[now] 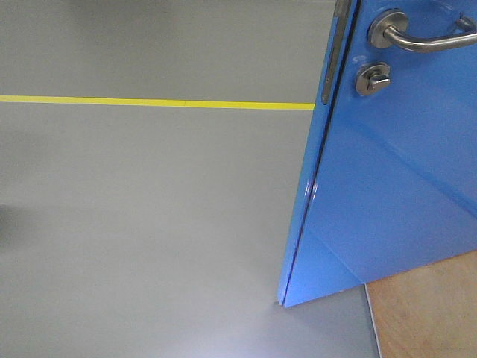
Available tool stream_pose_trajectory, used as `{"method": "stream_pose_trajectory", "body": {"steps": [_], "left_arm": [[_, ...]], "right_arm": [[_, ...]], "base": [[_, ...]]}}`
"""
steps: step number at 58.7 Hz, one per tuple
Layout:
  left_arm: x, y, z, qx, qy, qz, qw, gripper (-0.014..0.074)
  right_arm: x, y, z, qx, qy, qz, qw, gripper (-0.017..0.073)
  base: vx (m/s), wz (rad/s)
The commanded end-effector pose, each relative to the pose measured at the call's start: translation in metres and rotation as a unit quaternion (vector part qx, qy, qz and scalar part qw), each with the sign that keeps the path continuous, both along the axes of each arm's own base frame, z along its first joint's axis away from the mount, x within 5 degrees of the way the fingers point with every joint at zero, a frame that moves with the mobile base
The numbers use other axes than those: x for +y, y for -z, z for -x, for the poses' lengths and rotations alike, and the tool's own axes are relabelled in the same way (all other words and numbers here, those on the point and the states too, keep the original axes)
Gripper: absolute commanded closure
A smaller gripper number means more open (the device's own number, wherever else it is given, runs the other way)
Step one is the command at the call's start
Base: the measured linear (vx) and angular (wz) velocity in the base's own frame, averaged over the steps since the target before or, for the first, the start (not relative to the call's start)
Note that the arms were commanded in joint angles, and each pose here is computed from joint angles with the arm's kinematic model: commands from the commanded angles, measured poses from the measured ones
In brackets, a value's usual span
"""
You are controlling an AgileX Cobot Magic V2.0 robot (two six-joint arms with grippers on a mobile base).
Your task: Move to blue door and open it
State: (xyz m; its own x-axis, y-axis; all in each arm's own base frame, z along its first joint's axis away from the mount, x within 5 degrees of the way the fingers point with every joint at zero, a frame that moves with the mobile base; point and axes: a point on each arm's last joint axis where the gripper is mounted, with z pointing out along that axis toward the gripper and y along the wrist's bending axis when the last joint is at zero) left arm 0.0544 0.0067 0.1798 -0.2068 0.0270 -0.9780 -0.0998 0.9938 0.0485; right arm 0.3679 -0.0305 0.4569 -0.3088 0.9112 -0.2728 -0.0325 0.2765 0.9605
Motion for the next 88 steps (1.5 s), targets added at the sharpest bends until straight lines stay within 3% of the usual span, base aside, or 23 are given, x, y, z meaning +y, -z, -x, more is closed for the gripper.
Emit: {"method": "stream_pose_trajectory", "body": {"steps": [1, 88], "left_arm": [[-0.0007, -0.0176, 0.0006, -0.063, 0.003, -0.002, 0.998, 0.0521], [-0.0007, -0.0176, 0.0006, -0.063, 0.003, -0.002, 0.998, 0.0521]], "right_arm": [[0.0001, -0.0258, 0.0122, -0.046, 0.018, -0.009, 0.999, 0.0551], [0.0002, -0.0257, 0.0123, -0.046, 0.018, -0.009, 0.999, 0.0551]], "base": [[0.10, 0.06], [0.14, 0.01]]}}
